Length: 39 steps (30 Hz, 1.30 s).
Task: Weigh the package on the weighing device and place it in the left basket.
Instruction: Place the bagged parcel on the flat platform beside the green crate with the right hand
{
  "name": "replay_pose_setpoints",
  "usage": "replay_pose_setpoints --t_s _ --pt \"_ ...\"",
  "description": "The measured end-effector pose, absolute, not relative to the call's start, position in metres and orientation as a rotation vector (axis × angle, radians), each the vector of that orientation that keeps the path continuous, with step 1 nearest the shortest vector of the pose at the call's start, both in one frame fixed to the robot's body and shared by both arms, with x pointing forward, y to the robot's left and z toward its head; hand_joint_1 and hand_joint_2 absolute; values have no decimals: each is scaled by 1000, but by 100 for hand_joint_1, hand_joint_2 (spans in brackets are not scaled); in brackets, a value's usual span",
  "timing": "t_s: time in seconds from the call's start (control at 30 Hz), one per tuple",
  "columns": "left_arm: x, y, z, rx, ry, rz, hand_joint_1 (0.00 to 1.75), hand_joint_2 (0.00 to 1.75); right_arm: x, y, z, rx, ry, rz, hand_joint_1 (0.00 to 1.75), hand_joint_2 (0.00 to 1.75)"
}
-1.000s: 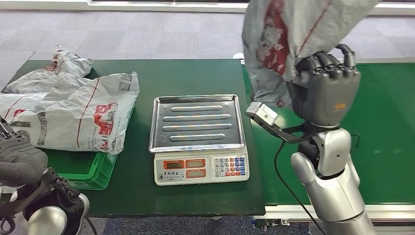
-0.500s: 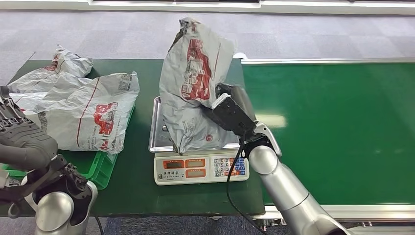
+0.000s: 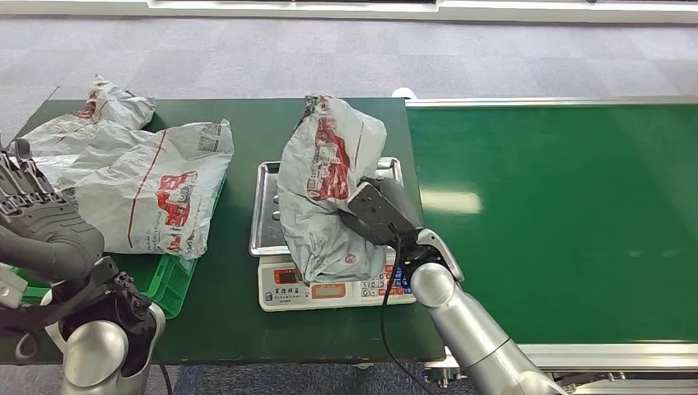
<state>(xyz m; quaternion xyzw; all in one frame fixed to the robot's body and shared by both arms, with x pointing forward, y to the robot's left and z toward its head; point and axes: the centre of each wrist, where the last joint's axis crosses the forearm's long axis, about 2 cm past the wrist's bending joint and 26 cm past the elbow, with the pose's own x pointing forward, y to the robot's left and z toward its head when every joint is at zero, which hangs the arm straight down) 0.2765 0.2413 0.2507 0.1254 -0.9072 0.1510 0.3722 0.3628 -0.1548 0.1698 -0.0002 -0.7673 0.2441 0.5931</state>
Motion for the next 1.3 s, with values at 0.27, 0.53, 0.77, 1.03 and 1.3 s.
replay_pose_setpoints --t_s 0.27,0.53,0.77,1.03,1.3 --pt "276 240 251 329 -2317 361 0 0 363 -156 165 -117 -1740 610 0 175" --pt "275 236 253 339 -2317 353 0 0 364 -159 163 -248 -1748 652 0 175" --pt "275 235 253 339 -2317 356 0 0 364 -159 163 -253 -1749 649 0 44" --pt "275 234 253 359 -2326 345 0 0 365 -160 163 -305 -1746 706 0 0" --pt "268 234 251 398 -2338 315 0 0 356 -160 178 -494 -1908 667 0 0"
